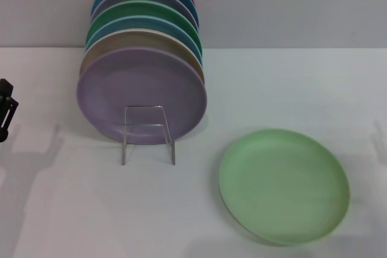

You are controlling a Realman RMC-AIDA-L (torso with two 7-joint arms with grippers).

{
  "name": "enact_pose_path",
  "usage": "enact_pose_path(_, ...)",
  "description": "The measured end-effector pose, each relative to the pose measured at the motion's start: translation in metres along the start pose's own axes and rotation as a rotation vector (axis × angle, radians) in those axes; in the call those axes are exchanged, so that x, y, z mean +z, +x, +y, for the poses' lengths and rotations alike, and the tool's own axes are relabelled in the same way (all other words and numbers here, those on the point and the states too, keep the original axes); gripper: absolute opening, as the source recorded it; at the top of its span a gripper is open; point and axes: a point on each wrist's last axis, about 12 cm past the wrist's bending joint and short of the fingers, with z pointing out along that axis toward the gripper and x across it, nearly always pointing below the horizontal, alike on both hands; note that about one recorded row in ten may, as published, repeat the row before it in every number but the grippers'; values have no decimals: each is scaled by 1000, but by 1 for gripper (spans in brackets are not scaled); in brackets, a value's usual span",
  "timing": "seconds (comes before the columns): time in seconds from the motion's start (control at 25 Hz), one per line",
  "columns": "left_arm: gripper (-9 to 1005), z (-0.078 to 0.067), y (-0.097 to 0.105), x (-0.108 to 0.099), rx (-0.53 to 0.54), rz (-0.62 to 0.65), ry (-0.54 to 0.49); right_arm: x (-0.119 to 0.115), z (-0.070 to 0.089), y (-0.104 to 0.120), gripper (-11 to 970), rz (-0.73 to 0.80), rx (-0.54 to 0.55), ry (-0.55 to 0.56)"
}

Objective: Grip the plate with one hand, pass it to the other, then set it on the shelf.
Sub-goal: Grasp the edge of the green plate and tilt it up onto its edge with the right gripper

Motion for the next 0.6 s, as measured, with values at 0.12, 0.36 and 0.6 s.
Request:
enact_pose_path(0.12, 844, -1, 0, 1, 3, 3, 11, 0, 0, 0, 614, -4, -51, 5)
enact_pose_path(0.36, 844, 0, 1, 2, 10, 14, 9, 12, 1, -2, 611, -15, -217, 33)
enact_pose_path(0.6, 844, -1, 3, 6, 9, 22, 4, 30, 0, 0, 611, 4, -275, 73)
